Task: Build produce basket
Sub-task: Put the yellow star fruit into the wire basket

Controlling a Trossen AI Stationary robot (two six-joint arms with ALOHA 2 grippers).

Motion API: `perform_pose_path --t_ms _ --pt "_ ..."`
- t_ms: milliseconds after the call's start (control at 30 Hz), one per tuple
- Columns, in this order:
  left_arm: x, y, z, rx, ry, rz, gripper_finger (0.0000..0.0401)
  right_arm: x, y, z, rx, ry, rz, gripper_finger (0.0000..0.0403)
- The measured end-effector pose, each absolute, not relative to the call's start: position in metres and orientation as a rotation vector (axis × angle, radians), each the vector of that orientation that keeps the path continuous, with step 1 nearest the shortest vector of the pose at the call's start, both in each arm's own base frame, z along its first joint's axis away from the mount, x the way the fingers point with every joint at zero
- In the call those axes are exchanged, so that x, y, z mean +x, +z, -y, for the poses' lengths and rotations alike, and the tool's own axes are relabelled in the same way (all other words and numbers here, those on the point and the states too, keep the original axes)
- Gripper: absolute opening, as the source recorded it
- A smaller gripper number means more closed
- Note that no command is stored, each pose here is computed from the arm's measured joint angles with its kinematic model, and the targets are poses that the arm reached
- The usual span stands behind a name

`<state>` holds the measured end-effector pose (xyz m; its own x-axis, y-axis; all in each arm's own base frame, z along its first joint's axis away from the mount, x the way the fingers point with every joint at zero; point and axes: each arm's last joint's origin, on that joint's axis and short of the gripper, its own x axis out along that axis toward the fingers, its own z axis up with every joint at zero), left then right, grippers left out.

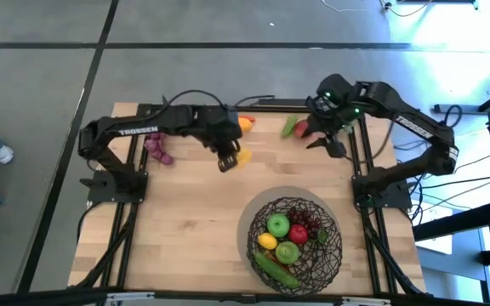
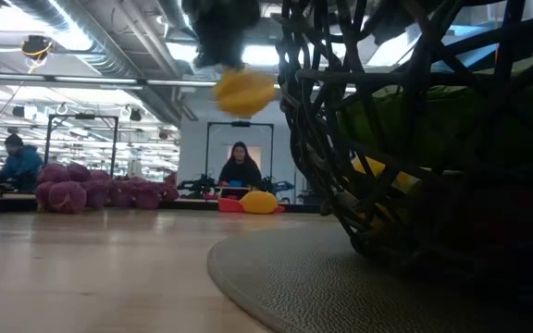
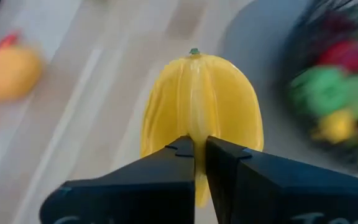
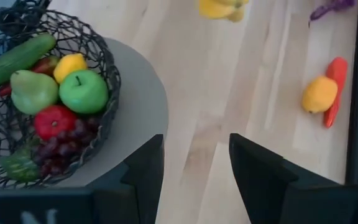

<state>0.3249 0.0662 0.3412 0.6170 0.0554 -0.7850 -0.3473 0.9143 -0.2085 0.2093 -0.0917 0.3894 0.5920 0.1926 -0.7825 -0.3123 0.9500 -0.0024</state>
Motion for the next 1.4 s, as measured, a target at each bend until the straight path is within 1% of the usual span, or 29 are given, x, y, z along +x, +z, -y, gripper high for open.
perform_pose_path --t_ms 200,300,400,533,600,700,933,1167,1400 --pt "0.342 0.359 -0.027 -0.377 0.209 -0.718 0.0001 0.203 0.397 0.078 -0.187 0.335 -0.856 0.0177" --pt "0.346 0.361 -0.013 -0.341 0.235 -0.706 0.0001 0.205 0.397 0.073 -0.206 0.363 -0.851 0.0177" --pt "0.349 0.360 -0.005 -0.310 0.278 -0.690 0.0001 0.210 0.399 0.068 -0.237 0.381 -0.817 0.0177" --pt "0.353 0.365 -0.003 -0.271 0.275 -0.629 0.0001 0.219 0.403 0.059 -0.265 0.394 -0.744 0.0177" --pt "0.354 0.369 -0.004 -0.218 0.292 -0.593 0.0001 0.225 0.408 0.056 -0.248 0.367 -0.691 0.0177" --pt "0.352 0.376 -0.006 -0.142 0.344 -0.540 0.0001 0.232 0.415 0.056 -0.207 0.260 -0.637 0.0177" --pt "0.349 0.393 -0.007 -0.010 0.428 -0.428 0.0001 0.235 0.419 0.061 -0.130 0.081 -0.627 0.0177" --pt "0.332 0.419 -0.009 0.063 0.477 -0.315 0.0001 0.240 0.426 0.063 -0.160 0.040 -0.553 0.0177" --pt "0.327 0.428 -0.010 0.107 0.491 -0.279 0.0001 0.245 0.431 0.064 -0.126 0.015 -0.478 0.0177"
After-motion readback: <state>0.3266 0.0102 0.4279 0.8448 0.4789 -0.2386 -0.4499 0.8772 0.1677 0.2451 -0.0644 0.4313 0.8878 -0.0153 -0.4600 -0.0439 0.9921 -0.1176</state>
